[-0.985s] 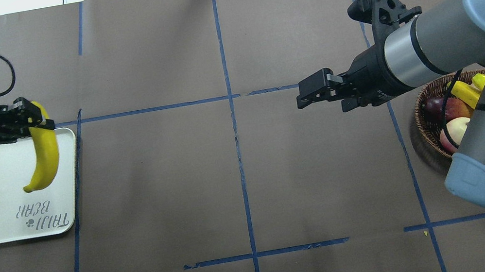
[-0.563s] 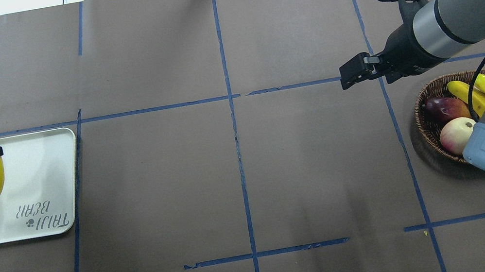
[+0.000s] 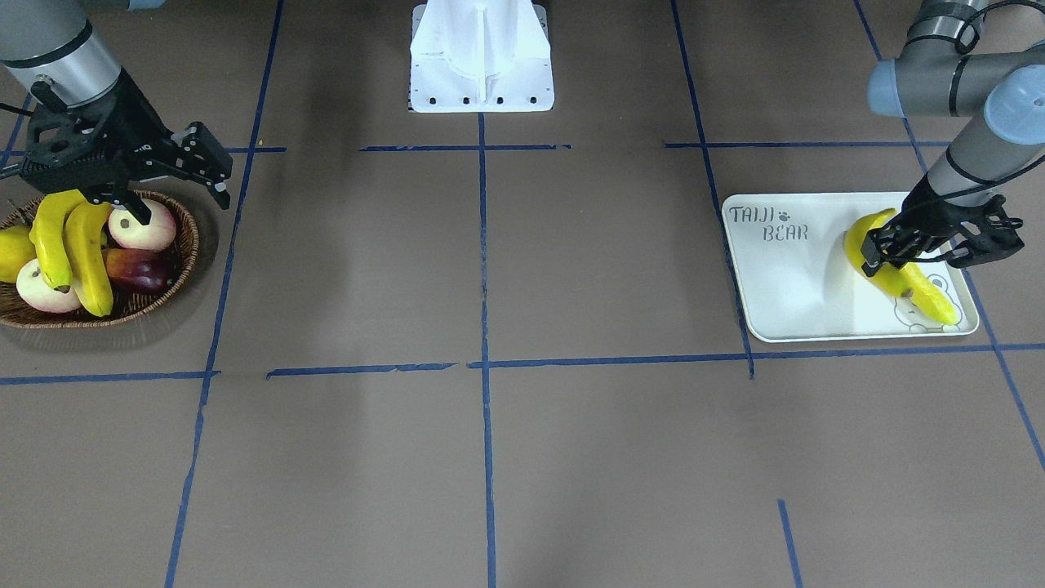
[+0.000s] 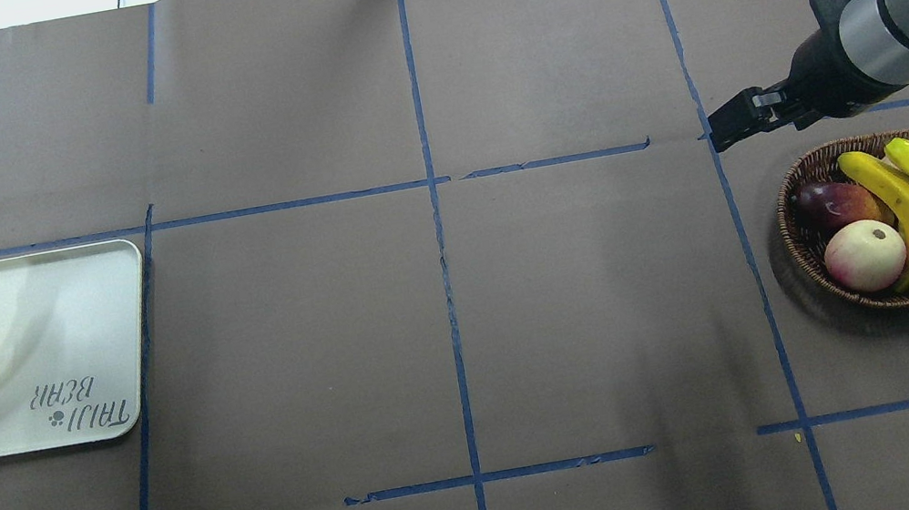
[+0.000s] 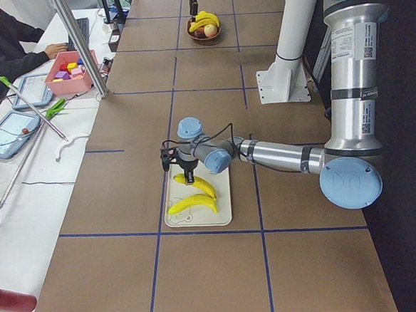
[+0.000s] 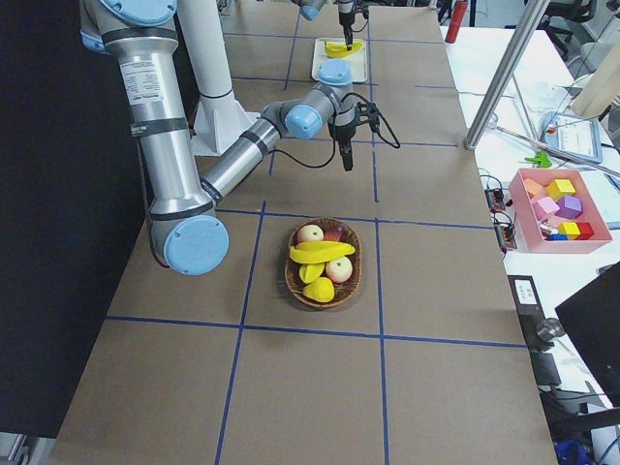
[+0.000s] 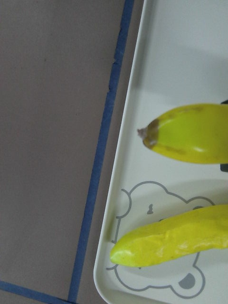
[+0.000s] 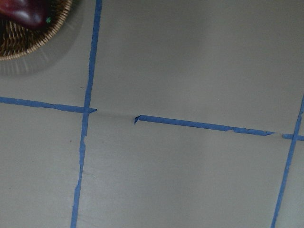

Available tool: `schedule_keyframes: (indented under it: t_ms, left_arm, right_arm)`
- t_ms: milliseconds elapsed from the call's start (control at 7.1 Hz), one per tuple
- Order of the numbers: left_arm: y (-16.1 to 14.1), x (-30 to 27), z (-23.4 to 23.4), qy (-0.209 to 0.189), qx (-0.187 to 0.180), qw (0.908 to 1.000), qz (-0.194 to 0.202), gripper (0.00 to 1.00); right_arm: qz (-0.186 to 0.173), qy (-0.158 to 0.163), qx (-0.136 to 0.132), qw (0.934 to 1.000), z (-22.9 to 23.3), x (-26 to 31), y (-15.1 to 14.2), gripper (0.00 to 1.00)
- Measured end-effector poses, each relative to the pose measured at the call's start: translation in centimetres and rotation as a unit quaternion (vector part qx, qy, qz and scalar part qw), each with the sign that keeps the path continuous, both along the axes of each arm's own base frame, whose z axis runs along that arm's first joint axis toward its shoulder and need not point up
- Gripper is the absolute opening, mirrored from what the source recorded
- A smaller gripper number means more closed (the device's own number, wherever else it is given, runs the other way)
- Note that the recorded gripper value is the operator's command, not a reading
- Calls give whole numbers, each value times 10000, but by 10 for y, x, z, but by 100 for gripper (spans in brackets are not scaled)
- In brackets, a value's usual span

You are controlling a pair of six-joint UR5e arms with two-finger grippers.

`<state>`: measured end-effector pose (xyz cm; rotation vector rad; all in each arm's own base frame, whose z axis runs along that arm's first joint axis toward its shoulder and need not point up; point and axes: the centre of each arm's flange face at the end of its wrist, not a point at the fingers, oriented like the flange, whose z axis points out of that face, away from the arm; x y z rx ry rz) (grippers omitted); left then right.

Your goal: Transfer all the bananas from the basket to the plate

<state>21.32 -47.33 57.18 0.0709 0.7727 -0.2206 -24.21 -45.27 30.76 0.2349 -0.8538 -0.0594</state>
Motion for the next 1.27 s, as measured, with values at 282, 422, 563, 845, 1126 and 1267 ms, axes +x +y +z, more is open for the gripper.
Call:
schedule_keyframes:
  t_ms: [282, 422, 563, 845, 1126, 1267]
  left_arm:
    - [3, 5, -1, -6, 17, 10000, 54, 99]
    - [3, 5, -5, 32, 45, 10000, 67, 99]
    - [5, 5, -18, 132, 101, 9998, 94, 99]
    - [10, 3, -69, 497, 26, 9983, 287, 99]
    - [9, 3, -108, 615, -77, 9975, 334, 99]
    - [7, 5, -116, 636, -82, 9974, 329, 99]
  right_arm:
    - [-42, 168, 9, 9998, 22, 15, -3, 100]
    - [-77, 275, 33, 9996, 36, 27, -3, 100]
    - [-118, 383, 38, 9992, 51, 38, -2, 100]
    - [-330, 649, 12, 9973, 93, 60, 8, 100]
    - [-532, 434, -607, 9958, 146, 91, 14, 100]
    - [-541, 113, -943, 9940, 169, 112, 17, 100]
